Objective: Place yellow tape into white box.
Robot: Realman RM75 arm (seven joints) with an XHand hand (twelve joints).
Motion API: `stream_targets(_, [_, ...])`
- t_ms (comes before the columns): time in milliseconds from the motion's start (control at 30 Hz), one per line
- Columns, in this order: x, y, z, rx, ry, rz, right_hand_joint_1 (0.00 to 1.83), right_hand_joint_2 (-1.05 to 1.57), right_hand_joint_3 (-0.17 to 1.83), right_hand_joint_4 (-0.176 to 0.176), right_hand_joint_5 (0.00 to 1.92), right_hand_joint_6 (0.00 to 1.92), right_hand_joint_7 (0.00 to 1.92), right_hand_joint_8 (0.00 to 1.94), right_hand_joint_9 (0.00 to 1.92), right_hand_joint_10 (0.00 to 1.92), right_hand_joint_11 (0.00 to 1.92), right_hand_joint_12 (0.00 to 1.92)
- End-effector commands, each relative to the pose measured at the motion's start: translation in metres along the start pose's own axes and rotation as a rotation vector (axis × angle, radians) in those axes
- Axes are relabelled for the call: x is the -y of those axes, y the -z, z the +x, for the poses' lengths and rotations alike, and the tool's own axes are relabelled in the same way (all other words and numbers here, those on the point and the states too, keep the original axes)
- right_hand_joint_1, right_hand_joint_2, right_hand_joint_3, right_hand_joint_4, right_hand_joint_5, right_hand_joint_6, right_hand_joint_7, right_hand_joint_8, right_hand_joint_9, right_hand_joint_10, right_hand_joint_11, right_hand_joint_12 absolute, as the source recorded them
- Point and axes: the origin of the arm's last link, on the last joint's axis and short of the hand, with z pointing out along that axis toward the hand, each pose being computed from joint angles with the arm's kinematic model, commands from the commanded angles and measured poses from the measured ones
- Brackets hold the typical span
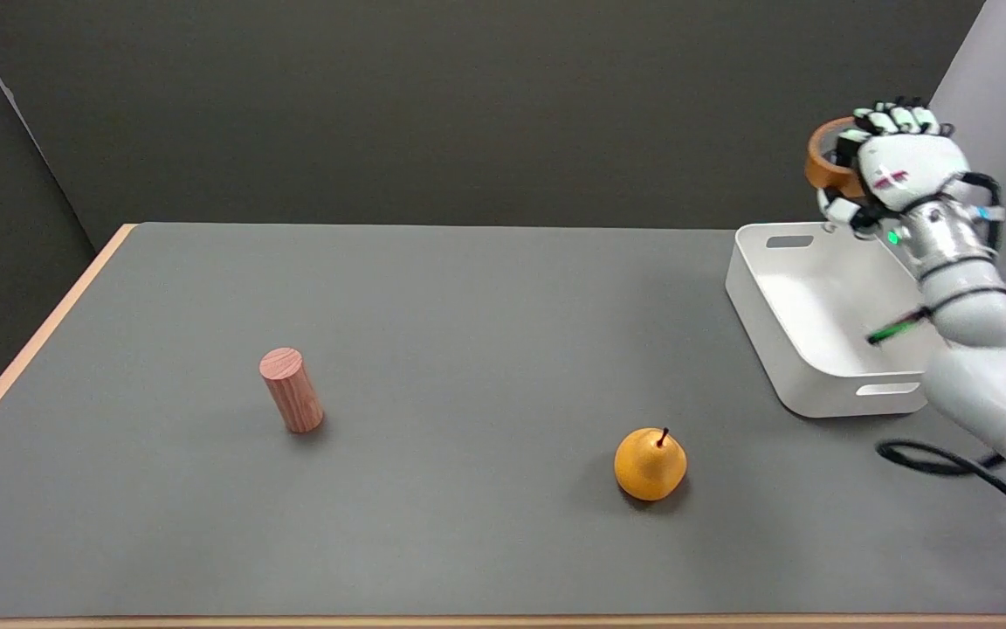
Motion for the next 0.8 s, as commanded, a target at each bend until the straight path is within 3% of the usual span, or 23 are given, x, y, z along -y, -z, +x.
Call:
stream_targets(33, [-0.011, 0.106, 0.027, -0.111, 0.095, 0.081, 0.9, 1.08, 0.47, 0.074, 0.67, 1.57, 0.23, 0.31, 0.03, 0.48, 0.0, 0.73])
stream_targets(267, [-0.003, 0.12, -0.023, 0.033, 0.019, 0.068, 0.9, 1.06, 0.48, 0.098, 0.68, 1.55, 0.25, 0.33, 0.04, 0.52, 0.0, 0.79])
stream_targets(467, [-0.017, 0.111, -0.062, 0.148, -0.044, -0.019, 0.9, 1.06, 0.49, 0.102, 0.68, 1.55, 0.25, 0.33, 0.05, 0.53, 0.0, 0.8])
stream_targets(600, [-0.03, 0.112, -0.074, 0.182, -0.173, -0.11, 0.9, 1.06, 0.49, 0.1, 0.68, 1.55, 0.27, 0.34, 0.06, 0.54, 0.0, 0.81])
stream_targets(667, [-0.032, 0.112, -0.074, 0.176, -0.216, -0.128, 0.65, 0.76, 0.83, 0.061, 0.46, 1.08, 0.21, 0.28, 0.05, 0.51, 0.0, 0.78])
stream_targets(733, [-0.031, 0.111, -0.071, 0.16, -0.225, -0.125, 0.4, 0.58, 0.91, 0.076, 0.14, 0.51, 0.05, 0.16, 0.01, 0.34, 0.0, 0.81])
stream_targets(800, [-0.028, 0.109, -0.064, 0.128, -0.241, -0.117, 0.33, 0.5, 0.91, 0.067, 0.01, 0.1, 0.0, 0.03, 0.0, 0.08, 0.0, 0.74])
